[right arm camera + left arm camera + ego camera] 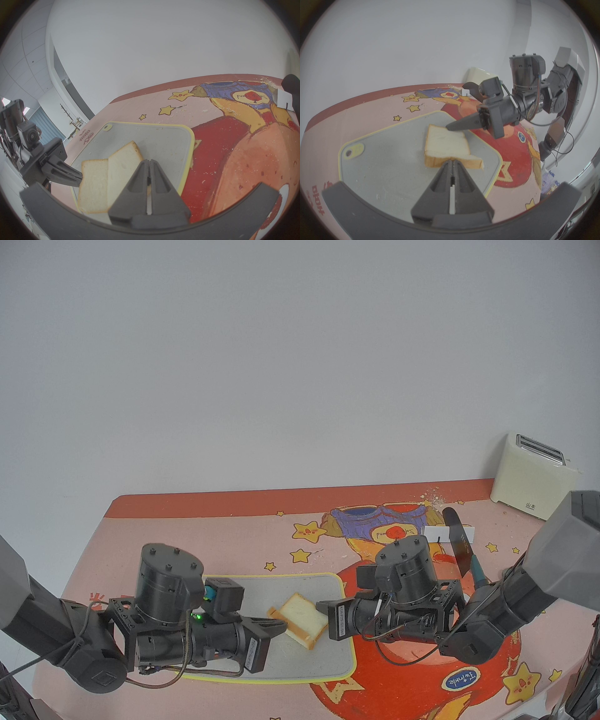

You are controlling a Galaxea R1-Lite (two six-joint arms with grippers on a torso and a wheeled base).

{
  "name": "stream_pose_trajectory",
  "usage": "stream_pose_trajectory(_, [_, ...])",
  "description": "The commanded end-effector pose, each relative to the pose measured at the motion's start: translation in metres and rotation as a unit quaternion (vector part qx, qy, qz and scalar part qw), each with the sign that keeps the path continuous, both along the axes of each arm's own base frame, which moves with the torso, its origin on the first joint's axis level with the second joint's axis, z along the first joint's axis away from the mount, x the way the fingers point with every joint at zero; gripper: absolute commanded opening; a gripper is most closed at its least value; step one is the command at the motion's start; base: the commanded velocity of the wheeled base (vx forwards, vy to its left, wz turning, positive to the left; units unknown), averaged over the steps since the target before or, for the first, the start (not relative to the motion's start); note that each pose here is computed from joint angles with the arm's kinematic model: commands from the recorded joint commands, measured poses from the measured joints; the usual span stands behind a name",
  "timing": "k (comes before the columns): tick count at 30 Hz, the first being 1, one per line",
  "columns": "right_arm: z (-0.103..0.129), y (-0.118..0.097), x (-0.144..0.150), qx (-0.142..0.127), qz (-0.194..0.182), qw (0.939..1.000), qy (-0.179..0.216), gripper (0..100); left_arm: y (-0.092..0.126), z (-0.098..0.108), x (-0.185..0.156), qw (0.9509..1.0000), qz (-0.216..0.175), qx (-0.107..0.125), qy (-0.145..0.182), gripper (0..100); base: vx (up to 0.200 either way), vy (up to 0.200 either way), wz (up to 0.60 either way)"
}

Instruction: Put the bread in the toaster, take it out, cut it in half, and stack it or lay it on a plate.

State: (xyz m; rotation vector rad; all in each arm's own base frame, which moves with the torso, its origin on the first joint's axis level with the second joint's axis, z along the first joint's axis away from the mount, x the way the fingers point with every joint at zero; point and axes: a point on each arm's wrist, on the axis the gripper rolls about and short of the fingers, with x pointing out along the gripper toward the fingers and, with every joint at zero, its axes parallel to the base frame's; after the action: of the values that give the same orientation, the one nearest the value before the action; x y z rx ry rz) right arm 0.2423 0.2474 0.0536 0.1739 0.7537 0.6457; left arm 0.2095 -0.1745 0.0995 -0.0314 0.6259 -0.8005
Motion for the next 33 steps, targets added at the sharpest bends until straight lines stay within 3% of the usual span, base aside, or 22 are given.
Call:
stream_pose_trajectory(1, [-0.003,-0.001,-0.003,-0.005,0.002,1.0,0.006,0,-0.012,0.002,0.016,0.9999,0.006,-0.012,-0.006,0,0.0,0.0,0.0])
stream_pose_trajectory(9, [-0.001,-0.005,-0.001,-0.004,-0.005,1.0,0.006,0,-0.018,-0.004,0.026,0.9987,0.017,-0.033,-0.035,0,0.0,0.0,0.0])
stream_pose_trajectory(22, [-0.002,-0.008,0.002,-0.004,-0.012,0.9999,0.006,0,0.019,0.006,-0.022,0.9988,0.02,-0.035,-0.027,0,0.0,0.0,0.0])
stream_pose_trajectory(29, [-0.001,-0.008,0.002,-0.004,-0.012,0.9999,0.005,0,0.021,0.001,-0.025,0.9994,0.018,-0.025,-0.016,0,0.0,0.0,0.0])
stream_pose_trajectory(33, [-0.003,-0.008,0.002,-0.006,-0.012,0.9999,0.007,0,0.01,-0.019,-0.021,0.9999,0.004,-0.001,0.016,0,0.0,0.0,0.0])
